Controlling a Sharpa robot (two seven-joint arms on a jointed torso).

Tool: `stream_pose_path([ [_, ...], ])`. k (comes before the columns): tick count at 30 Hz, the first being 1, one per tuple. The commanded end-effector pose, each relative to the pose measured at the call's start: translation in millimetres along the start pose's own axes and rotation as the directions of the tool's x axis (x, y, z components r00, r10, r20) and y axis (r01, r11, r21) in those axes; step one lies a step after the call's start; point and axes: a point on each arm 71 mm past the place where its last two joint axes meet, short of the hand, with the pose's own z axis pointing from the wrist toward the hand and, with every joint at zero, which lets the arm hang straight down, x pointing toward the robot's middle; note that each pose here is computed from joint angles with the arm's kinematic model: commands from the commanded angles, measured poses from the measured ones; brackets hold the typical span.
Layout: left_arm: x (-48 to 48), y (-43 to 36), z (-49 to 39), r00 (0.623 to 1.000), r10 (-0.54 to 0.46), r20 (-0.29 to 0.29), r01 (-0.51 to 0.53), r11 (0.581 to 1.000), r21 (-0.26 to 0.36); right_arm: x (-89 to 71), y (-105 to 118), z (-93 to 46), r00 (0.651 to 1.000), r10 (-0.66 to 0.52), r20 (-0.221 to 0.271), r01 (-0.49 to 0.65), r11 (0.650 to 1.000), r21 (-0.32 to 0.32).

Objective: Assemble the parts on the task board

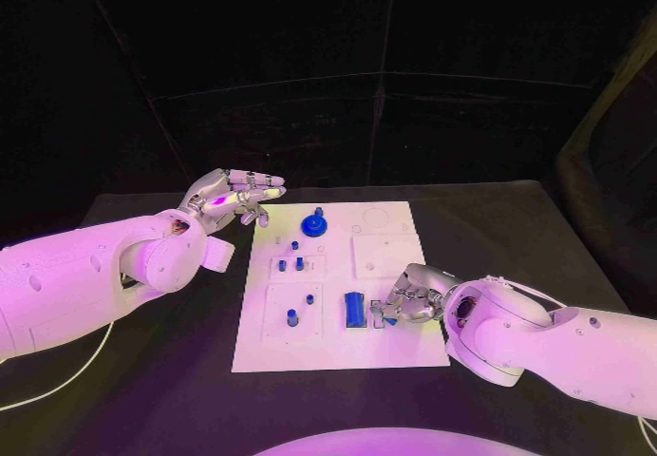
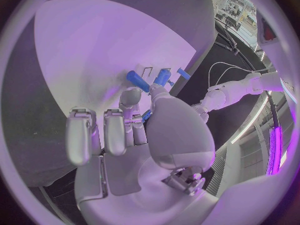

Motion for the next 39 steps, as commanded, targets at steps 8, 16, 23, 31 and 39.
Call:
stream_pose_path([
  [8,1.0,-1.0,0.6,1.000,-0.008,-0.012,0.008,1.000,0.001,1.6,6.7,-2.2,1.000,-0.024,-0.004,0.024,0.999,-0.029],
  [16,1.1,-0.9,0.8,1.000,-0.008,-0.012,0.008,1.000,0.001,1.1,6.4,-2.7,0.999,-0.047,-0.002,0.047,0.998,-0.033],
  [23,1.1,-0.9,0.8,1.000,-0.008,-0.012,0.008,1.000,0.000,-0.1,5.8,-2.6,0.997,-0.081,0.011,0.082,0.996,-0.038],
  [31,1.0,-0.8,0.9,1.000,-0.008,-0.012,0.008,1.000,0.000,-0.9,5.5,-2.4,0.995,-0.094,0.020,0.095,0.995,-0.040],
  [39,1.1,-0.7,1.1,1.000,-0.008,-0.012,0.008,1.000,-0.001,-2.8,5.4,-2.9,0.996,-0.081,0.044,0.083,0.996,-0.043],
])
